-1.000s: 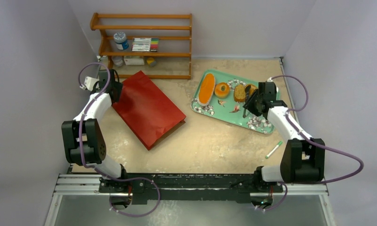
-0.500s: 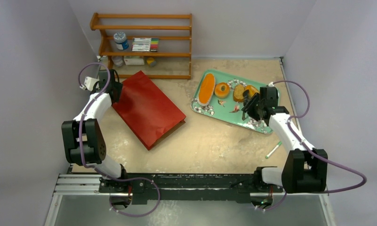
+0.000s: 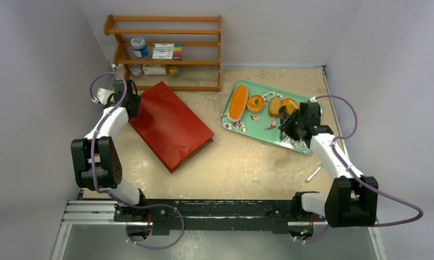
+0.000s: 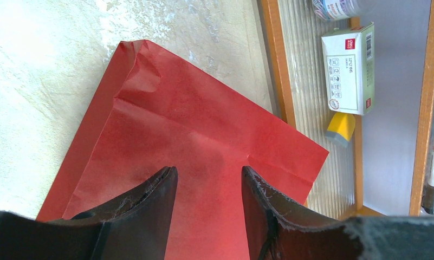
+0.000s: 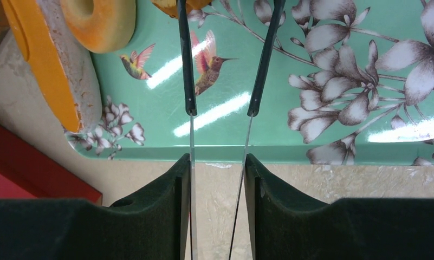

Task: Take the fake bread out of the paper bag
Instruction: Place the fake bread in the container.

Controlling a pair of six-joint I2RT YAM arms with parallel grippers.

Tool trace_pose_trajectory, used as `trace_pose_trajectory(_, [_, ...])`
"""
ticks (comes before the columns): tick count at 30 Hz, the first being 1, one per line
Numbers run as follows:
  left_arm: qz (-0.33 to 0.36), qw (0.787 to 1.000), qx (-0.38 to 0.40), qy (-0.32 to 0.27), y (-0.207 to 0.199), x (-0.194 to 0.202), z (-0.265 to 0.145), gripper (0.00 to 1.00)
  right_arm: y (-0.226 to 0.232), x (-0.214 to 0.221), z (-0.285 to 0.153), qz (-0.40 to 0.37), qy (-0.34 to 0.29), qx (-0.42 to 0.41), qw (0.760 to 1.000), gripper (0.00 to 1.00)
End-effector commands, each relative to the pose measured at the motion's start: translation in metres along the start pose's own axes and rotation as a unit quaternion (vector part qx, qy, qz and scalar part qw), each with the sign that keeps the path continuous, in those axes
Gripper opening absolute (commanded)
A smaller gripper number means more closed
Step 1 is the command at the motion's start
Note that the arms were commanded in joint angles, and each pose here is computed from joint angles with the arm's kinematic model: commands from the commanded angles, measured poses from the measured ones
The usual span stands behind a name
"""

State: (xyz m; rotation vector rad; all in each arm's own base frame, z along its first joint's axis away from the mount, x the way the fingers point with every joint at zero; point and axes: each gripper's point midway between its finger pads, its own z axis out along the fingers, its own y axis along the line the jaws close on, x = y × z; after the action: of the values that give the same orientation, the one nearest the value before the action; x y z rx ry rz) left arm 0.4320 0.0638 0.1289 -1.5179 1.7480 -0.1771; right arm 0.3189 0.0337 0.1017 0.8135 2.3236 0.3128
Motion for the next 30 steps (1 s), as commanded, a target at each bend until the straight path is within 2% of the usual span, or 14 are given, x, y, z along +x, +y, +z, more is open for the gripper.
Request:
trace_pose_trajectory(1, [-0.015, 0.999, 0.029, -0.018, -0.022, -0.014, -0.008, 0.47, 0.009, -0.013, -0.018, 0.004, -0.033, -0.029, 0.999, 0.39])
trace_pose_trajectory(15, [0.002, 1.000, 0.020, -0.023, -0.026, -0.016, -0.004, 0.47, 0.027, -0.003, -0.058, -0.027, -0.064, -0.074, 0.995, 0.32])
trace_pose_trajectory(20, [0.006, 0.999, 0.013, -0.033, -0.028, -0.024, -0.007, 0.47, 0.067, 0.021, -0.083, -0.079, -0.067, -0.127, 0.986, 0.31])
trace_pose_trajectory(24, [-0.008, 0.998, 0.011, -0.054, -0.033, -0.038, -0.012, 0.47, 0.099, 0.051, -0.098, -0.145, -0.039, -0.173, 0.973, 0.30])
trace_pose_trajectory(30, [-0.039, 0.997, -0.015, -0.066, -0.021, -0.059, -0.002, 0.50, 0.109, 0.109, -0.110, -0.235, 0.010, -0.220, 0.947, 0.30])
